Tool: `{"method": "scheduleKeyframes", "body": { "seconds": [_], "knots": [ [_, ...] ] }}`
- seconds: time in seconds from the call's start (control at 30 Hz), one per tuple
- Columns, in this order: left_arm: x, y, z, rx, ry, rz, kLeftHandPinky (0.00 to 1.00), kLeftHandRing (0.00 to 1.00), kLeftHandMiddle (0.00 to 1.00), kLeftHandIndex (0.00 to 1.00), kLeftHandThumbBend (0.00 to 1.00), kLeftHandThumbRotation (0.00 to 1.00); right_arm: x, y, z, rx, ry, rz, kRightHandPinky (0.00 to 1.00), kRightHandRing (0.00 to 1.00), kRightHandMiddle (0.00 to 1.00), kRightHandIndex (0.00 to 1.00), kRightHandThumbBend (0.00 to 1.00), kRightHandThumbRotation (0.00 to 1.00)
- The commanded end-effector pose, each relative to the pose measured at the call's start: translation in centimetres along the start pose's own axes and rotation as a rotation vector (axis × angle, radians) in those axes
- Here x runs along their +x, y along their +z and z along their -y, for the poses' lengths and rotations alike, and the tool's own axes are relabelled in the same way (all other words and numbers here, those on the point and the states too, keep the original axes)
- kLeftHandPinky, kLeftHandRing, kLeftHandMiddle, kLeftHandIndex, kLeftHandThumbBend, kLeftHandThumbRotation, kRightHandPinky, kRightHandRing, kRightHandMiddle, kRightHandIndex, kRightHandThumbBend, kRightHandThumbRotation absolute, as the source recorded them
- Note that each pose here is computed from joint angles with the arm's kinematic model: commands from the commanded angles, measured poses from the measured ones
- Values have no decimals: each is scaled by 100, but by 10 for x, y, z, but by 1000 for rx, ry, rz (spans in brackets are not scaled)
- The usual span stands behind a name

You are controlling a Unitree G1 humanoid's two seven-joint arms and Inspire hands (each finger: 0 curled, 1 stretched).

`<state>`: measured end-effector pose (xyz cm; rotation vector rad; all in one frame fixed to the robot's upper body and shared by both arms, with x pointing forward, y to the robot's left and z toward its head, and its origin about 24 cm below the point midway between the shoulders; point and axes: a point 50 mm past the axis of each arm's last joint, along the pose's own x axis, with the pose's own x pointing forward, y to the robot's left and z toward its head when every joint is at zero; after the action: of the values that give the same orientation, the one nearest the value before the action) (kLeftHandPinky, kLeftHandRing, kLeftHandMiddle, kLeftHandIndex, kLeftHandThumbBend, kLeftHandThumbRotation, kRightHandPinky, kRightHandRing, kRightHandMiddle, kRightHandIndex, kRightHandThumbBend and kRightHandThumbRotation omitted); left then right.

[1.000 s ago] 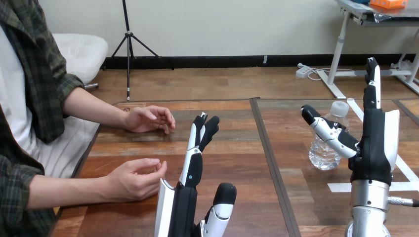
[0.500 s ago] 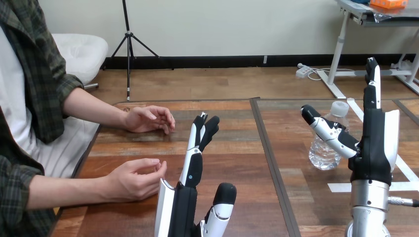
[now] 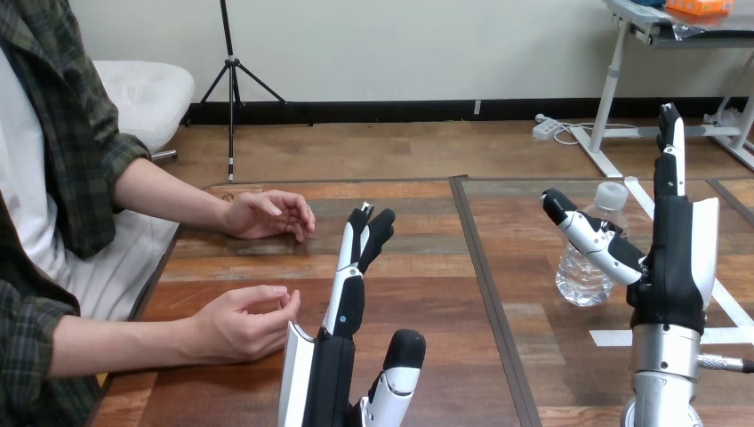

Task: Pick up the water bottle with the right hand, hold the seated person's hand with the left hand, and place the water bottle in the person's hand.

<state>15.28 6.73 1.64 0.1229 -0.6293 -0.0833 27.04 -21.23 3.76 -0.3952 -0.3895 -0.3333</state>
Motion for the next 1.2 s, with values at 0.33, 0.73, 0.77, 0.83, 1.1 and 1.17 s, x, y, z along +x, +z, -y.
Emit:
{"method": "scheduleKeyframes", "body": {
  "seconds": [0.33,0.73,0.77,0.83,1.1,1.17],
  "knots": [
    [6,1,3,-15,16,19,90,91,93,99,42,100,24,18,-1,21,-27,91,100,100,100,100,90,48],
    [6,1,3,-15,16,19,90,91,93,99,42,100,24,18,-1,21,-27,91,100,100,100,100,90,48],
    [6,1,3,-15,16,19,90,91,93,99,42,100,24,18,-1,21,-27,91,100,100,100,100,90,48],
    [6,1,3,-15,16,19,90,91,93,99,42,100,24,18,-1,21,-27,91,100,100,100,100,90,48],
    [6,1,3,-15,16,19,90,91,93,99,42,100,24,18,-1,21,-27,91,100,100,100,100,90,48],
    [6,1,3,-15,16,19,90,91,93,99,42,100,24,18,-1,21,-27,91,100,100,100,100,90,48]
  ]
}}
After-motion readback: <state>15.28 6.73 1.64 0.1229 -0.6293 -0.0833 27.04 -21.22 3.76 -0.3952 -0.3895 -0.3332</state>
